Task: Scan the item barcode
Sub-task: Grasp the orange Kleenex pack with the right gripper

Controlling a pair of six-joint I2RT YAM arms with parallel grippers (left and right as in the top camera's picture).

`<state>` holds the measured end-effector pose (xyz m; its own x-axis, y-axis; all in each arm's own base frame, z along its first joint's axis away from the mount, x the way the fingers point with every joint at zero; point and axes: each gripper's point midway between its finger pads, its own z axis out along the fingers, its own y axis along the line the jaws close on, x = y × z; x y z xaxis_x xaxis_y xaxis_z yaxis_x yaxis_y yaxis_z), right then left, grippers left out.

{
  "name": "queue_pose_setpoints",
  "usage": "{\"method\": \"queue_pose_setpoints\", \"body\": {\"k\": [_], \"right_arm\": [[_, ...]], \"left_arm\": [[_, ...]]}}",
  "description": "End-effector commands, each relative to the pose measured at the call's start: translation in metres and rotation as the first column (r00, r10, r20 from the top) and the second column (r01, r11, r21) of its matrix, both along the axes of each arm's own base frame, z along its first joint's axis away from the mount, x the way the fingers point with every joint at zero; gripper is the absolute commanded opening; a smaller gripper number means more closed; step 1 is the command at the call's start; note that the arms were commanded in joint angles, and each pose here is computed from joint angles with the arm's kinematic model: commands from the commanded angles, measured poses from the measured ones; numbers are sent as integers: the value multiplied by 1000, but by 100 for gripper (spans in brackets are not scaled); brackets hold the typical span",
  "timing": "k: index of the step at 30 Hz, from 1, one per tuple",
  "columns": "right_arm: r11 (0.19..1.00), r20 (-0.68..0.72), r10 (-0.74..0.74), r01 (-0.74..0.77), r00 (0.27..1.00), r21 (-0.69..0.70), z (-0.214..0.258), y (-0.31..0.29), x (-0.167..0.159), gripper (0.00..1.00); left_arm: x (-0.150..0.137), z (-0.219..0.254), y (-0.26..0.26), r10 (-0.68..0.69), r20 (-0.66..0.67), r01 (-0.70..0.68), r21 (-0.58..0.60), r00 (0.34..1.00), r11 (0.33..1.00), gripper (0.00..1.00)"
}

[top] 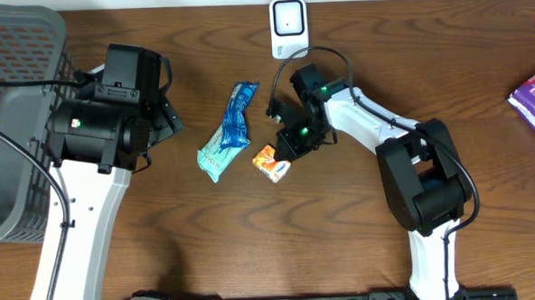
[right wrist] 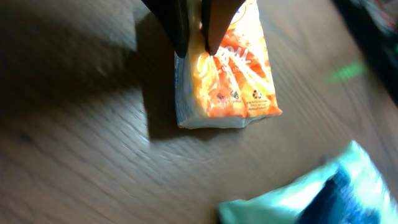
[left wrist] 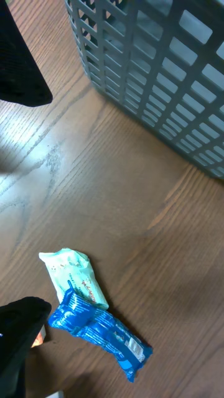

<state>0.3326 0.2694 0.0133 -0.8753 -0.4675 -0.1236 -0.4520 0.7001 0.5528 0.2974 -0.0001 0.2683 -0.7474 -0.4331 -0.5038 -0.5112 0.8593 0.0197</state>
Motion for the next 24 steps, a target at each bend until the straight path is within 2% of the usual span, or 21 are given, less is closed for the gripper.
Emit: {"method": "queue_pose_setpoints", "body": {"k": [1,5,6,7,9,11,12,16,21,24], "right_arm": [[961,-132,-271,260,953,-95,0,-5,5,1],[918,-103,-377,358,920,-169,-2,-16,14,1],[906,-85,-398,376,914,-194,-4,-20,17,6],[902,-73,-401,380,913,-204,-5,-22,18,15],[895,-51,-406,385,913,-225,-7,-27,20,40],[893,-40,-405,386,914,-230,-8,-27,21,54],[894,-35,-403,385,915,-230,-8,-26,21,57],[900,-24,-390,375,920,-223,-9,-21,21,58],[916,-8,-354,345,935,-207,-8,-10,18,52],[940,19,-287,286,958,-189,-8,-1,15,52]], "left_arm": [[1,2,4,2,2,-2,22,1000,1000,98],[1,2,4,2,2,-2,22,1000,1000,98],[1,2,4,2,2,-2,22,1000,1000,98],[1,2,4,2,2,-2,22,1000,1000,98],[1,2,4,2,2,-2,22,1000,1000,98],[1,2,4,2,2,-2,22,1000,1000,98],[1,2,4,2,2,-2,22,1000,1000,98],[1,2,4,2,2,-2,22,1000,1000,98],[1,2,4,2,2,-2,22,1000,1000,98],[1,2,4,2,2,-2,22,1000,1000,98]]}}
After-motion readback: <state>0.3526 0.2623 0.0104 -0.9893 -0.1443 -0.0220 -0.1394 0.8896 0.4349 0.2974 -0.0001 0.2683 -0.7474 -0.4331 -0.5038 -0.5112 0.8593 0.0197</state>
